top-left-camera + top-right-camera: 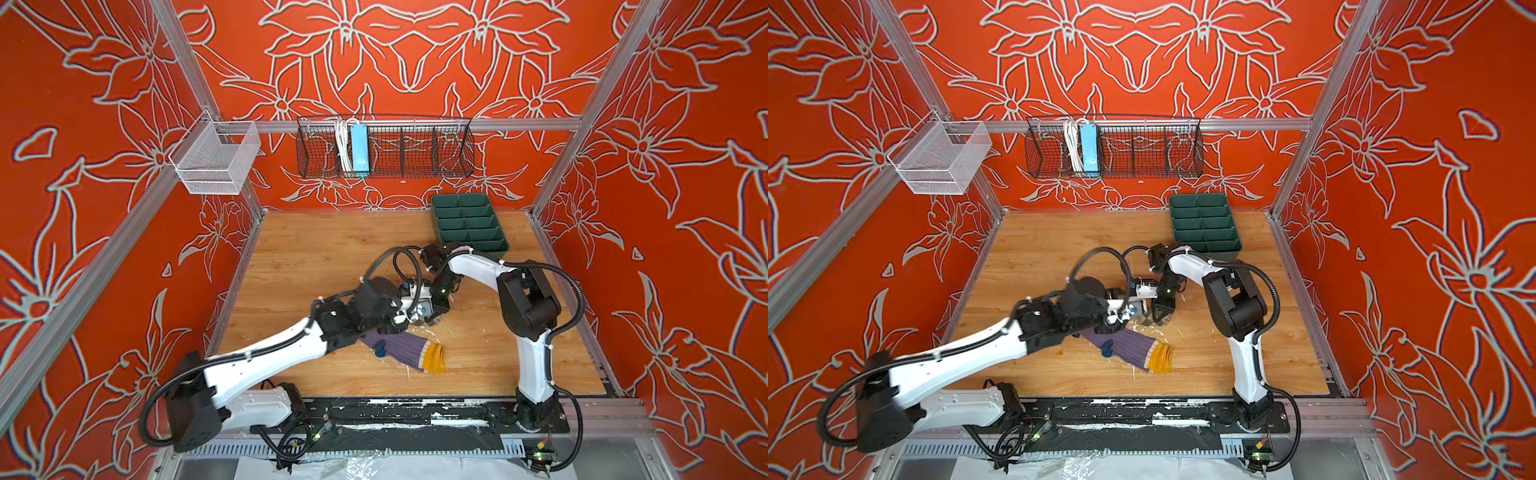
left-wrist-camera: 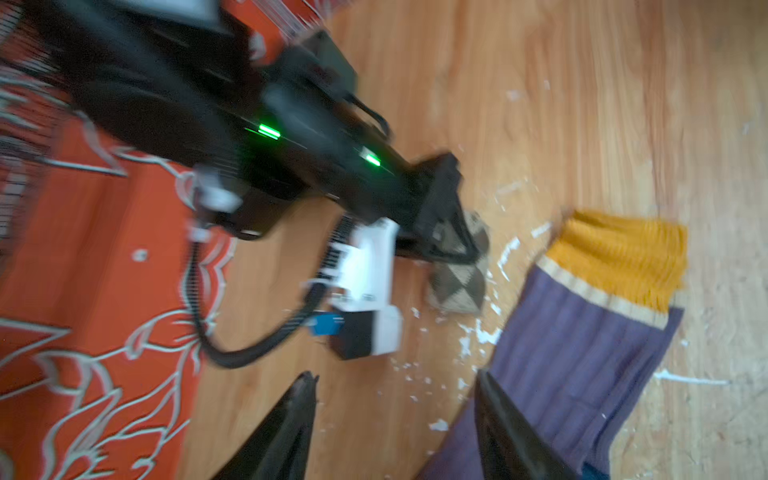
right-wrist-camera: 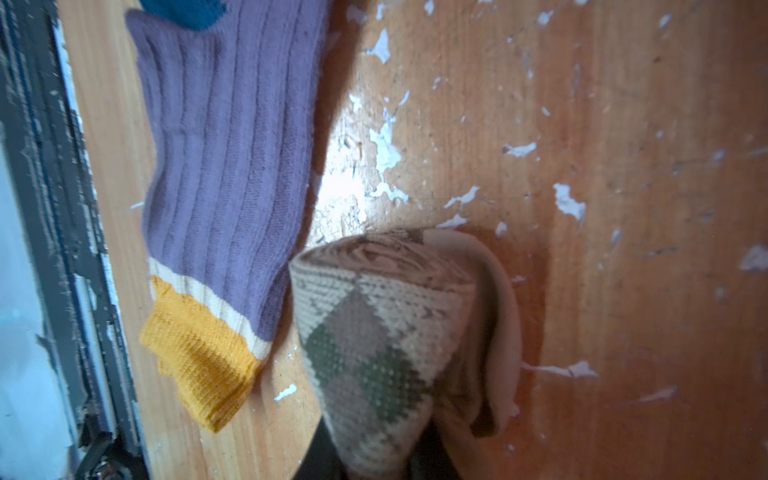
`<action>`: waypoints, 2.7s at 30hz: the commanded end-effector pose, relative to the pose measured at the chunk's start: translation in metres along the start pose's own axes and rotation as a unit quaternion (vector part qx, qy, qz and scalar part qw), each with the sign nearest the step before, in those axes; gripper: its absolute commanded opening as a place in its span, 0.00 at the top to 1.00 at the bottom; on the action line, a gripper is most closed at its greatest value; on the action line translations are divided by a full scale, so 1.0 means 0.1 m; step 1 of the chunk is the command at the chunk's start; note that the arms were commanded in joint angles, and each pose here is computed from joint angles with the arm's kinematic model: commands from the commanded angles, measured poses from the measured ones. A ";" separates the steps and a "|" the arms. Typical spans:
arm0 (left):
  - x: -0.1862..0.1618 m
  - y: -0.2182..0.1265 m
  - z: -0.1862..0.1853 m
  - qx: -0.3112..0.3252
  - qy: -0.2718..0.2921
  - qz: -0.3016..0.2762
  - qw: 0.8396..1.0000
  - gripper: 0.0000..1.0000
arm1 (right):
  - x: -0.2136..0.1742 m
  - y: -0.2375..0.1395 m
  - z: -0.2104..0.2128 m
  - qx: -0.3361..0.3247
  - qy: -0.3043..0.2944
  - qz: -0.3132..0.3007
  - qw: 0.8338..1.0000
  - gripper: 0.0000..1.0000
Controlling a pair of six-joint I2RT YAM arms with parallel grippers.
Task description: Roll the socks
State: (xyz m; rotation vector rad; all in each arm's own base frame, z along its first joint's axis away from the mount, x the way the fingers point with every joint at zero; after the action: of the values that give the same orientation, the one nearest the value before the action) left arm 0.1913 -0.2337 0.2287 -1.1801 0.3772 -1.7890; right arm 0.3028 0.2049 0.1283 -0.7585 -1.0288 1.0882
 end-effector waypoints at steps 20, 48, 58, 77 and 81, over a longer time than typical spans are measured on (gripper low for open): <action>-0.21 1.38 -0.25 -0.045 -0.040 0.098 0.993 0.47 | -0.03 0.11 0.10 0.045 0.013 -0.007 0.999 1.00; -0.47 1.49 -0.21 -0.120 -0.088 0.184 0.972 1.00 | -1.14 -1.22 0.74 -0.538 0.196 -0.155 0.805 0.02; -0.46 1.41 -0.21 -0.114 -0.098 0.176 0.973 1.00 | -1.10 -0.94 0.82 -0.418 0.138 -0.195 0.876 0.02; -0.44 1.54 -0.26 -0.100 -0.138 0.170 0.970 1.00 | -0.73 -0.60 0.82 -0.317 0.058 -0.192 0.927 0.54; -0.47 1.55 -0.28 -0.106 -0.134 0.179 0.969 1.00 | -0.97 -1.10 0.74 -0.442 0.160 -0.239 0.849 0.32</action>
State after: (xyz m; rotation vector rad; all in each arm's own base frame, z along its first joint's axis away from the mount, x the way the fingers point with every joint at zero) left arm 0.2579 -0.3075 0.1243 -1.4419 0.4844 -1.4999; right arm 0.2433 0.0960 0.1859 -1.1855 -1.2962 0.2672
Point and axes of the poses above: each gripper's point midway between its finger pads, its own y axis out along the fingers, its own z axis along the line the jaws close on, x = y × z, the point moved 10 cm from there along -y, back along the fingers, and after that the axes turned 4 degrees about -y, right-handed, at the moved point
